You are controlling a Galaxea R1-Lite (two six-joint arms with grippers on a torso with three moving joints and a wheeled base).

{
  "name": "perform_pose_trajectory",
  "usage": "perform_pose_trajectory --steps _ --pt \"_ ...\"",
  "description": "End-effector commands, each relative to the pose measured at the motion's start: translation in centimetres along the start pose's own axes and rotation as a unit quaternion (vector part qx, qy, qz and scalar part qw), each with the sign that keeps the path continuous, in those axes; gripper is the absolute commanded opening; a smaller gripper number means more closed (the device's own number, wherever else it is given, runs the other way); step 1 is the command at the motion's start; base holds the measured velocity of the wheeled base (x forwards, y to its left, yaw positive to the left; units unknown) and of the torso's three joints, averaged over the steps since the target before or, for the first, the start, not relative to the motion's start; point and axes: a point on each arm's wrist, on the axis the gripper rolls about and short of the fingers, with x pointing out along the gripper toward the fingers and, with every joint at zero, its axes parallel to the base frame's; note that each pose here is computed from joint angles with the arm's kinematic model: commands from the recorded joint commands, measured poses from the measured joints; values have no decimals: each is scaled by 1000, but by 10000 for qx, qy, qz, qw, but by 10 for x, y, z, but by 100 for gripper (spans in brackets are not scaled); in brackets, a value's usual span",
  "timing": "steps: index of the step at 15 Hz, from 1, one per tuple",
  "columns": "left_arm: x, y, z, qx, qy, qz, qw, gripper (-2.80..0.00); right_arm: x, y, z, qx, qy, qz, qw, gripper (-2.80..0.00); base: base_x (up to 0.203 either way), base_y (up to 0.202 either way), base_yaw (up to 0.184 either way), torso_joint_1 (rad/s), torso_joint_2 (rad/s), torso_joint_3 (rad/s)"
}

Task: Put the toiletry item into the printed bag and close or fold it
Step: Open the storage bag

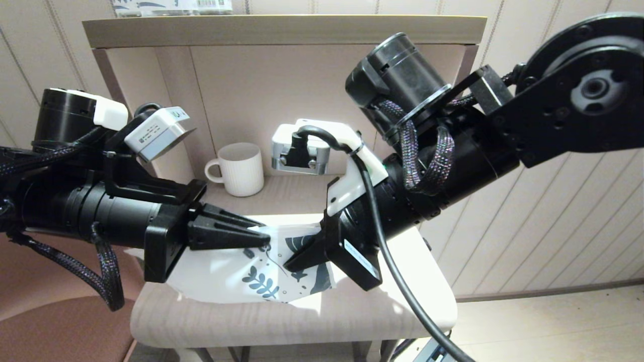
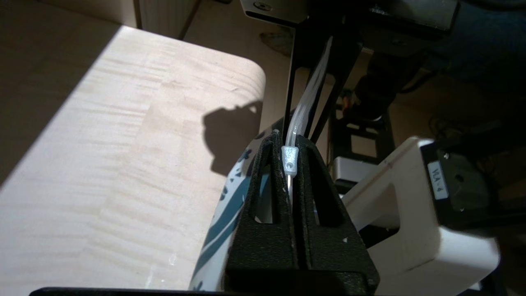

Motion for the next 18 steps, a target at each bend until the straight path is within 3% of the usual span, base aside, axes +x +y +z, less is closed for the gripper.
perform_pose_trajectory --steps 1,18 --pt "1 2 -1 -20 3 -34 10000 -280 1 0 -1 3 21 25 10000 -280 0 0 0 0 0 0" --pt "-23 4 -20 -185 0 371 9991 -280 -9 -2 -2 58 -6 -59 10000 -280 0 0 0 0 0 0"
